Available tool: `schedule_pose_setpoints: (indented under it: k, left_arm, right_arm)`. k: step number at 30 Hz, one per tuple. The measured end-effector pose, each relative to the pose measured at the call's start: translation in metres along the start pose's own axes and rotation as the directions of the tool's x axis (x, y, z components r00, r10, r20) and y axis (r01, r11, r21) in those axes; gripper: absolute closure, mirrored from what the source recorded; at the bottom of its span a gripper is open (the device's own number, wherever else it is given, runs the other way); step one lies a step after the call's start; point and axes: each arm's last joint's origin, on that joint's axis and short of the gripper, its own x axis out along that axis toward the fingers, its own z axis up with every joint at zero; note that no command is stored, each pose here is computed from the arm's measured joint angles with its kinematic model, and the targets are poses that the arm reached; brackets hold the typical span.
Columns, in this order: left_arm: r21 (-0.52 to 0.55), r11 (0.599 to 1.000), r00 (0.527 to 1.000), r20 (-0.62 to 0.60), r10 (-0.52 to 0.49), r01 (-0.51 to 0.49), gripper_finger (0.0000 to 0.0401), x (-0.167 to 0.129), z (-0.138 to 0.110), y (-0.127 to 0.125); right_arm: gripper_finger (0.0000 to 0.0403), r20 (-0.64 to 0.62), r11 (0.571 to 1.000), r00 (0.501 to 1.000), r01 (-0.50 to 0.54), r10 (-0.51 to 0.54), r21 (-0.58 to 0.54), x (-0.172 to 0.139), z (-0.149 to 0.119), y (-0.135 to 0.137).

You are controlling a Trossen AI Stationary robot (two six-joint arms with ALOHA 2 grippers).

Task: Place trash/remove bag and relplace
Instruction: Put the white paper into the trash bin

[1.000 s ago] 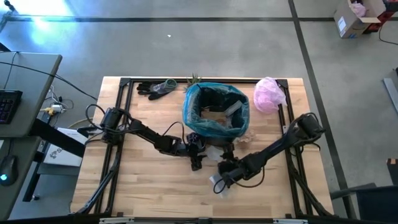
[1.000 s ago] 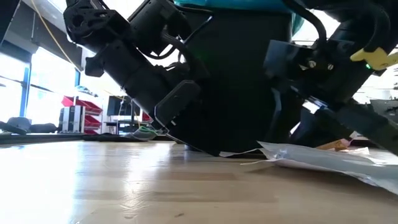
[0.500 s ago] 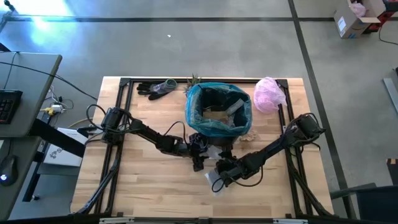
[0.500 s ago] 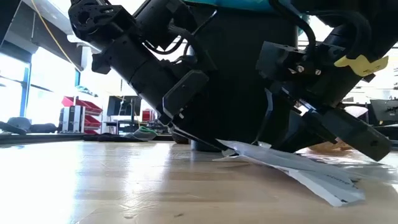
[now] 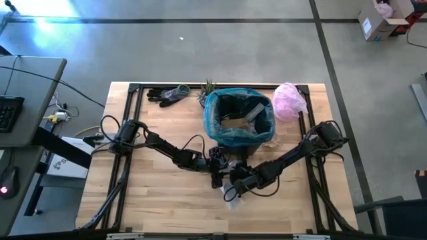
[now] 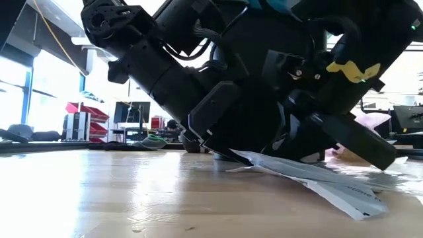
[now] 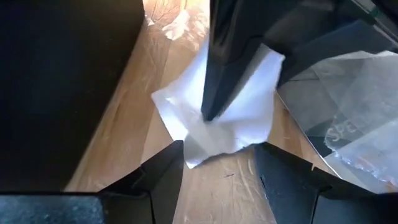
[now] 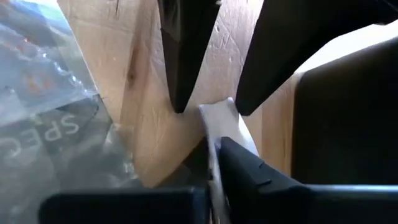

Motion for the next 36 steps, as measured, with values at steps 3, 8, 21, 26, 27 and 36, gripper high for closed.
schedule_pose_setpoints:
  k: [3, 8, 21, 26, 27, 36]
  left_arm:
    - [0.004, 1.000, 1.000, -0.008, 0.000, 0.000, 0.0219, -0.001, -0.001, -0.001]
    - [-0.002, 1.000, 1.000, -0.022, -0.019, 0.019, 0.0219, -0.005, 0.000, -0.005]
    - [0.016, 0.988, 0.984, 0.091, -0.152, 0.151, 0.0219, -0.094, 0.033, -0.063]
    - [0.030, 0.988, 0.964, 0.215, -0.156, 0.153, 0.0219, -0.117, 0.032, -0.095]
    - [0.038, 0.989, 0.963, 0.223, -0.149, 0.144, 0.0219, -0.119, 0.029, -0.100]
    - [0.041, 0.990, 0.956, 0.257, -0.144, 0.138, 0.0219, -0.128, 0.022, -0.116]
  right_arm:
    - [0.0396, -0.001, 1.000, 1.000, -0.001, 0.001, 0.024, -0.002, 0.000, 0.003]
    - [0.0402, -0.024, 1.000, 1.000, 0.018, -0.017, 0.014, -0.018, 0.009, 0.011]
    - [0.0403, 0.120, 0.989, 0.982, 0.146, -0.145, 0.001, -0.132, 0.092, 0.014]
    - [0.0403, 0.240, 0.975, 0.946, 0.220, -0.219, 0.023, -0.191, 0.131, -0.017]
    - [0.0403, 0.268, 0.972, 0.935, 0.236, -0.232, 0.018, -0.204, 0.138, -0.025]
    - [0.0403, 0.288, 0.928, 0.894, 0.277, -0.344, 0.249, -0.264, 0.166, -0.151]
